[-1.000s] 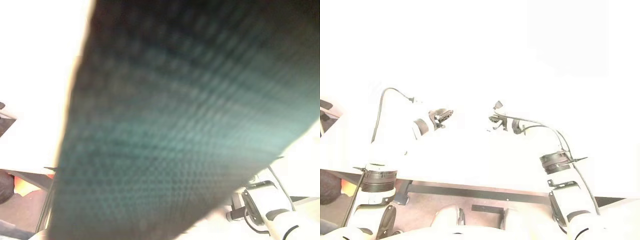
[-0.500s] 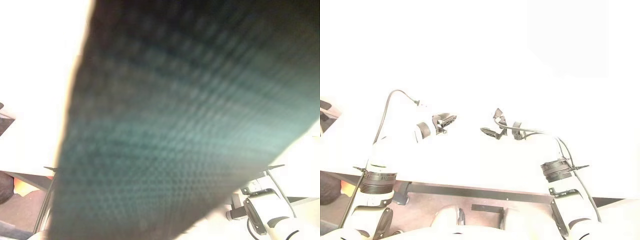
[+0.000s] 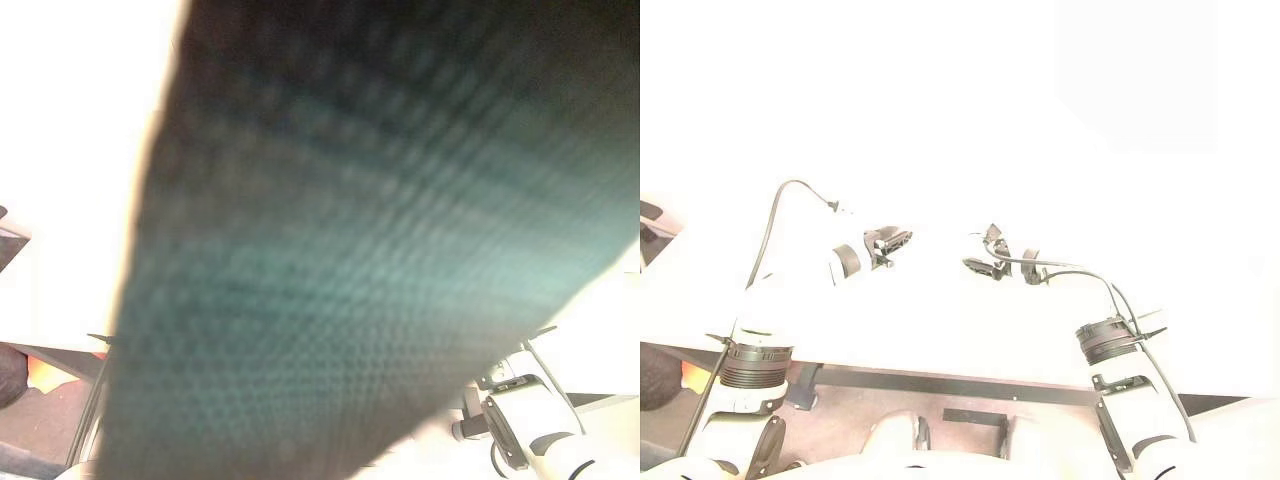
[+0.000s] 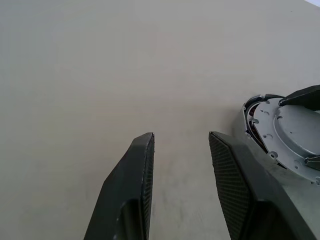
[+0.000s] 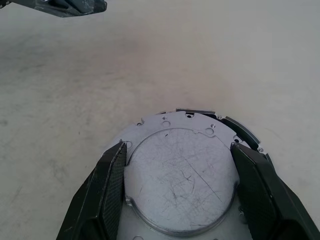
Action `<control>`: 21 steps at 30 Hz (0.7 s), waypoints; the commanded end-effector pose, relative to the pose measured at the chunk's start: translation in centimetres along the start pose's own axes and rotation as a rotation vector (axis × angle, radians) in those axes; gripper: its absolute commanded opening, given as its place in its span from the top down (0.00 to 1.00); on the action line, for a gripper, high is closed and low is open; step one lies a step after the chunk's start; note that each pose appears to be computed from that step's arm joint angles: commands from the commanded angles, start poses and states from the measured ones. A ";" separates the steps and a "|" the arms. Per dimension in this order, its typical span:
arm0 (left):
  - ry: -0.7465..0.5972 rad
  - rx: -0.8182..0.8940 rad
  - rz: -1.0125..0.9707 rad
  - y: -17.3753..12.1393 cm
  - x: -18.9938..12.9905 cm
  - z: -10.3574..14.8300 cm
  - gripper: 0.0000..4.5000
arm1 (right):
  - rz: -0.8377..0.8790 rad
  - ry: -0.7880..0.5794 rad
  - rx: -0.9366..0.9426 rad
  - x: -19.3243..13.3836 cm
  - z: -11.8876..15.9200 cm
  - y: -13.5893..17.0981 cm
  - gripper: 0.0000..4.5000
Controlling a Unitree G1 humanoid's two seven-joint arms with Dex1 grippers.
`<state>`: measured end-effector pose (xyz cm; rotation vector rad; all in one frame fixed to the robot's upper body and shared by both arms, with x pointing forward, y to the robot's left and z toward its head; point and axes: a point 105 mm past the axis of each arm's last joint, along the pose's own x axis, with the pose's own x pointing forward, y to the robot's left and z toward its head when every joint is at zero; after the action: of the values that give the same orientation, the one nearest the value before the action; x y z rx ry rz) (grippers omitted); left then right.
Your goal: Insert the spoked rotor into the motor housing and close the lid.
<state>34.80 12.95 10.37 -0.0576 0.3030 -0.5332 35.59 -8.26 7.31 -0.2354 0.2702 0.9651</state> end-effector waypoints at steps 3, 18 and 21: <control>-0.003 0.027 0.041 1.0 -0.6 -0.2 0.59 | -0.018 -0.100 -0.020 0.0 3.5 -0.8 0.29; 0.034 0.056 0.066 1.5 -1.1 -1.3 0.59 | -0.013 -0.006 -0.040 1.3 1.1 -0.6 0.29; 0.033 0.055 0.067 1.5 -1.1 -1.3 0.59 | -0.065 0.032 -0.013 1.4 0.1 -1.5 0.29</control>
<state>33.93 14.78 7.68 -0.0044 0.3823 -0.4778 37.05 -7.52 7.32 -0.2467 0.2673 0.9381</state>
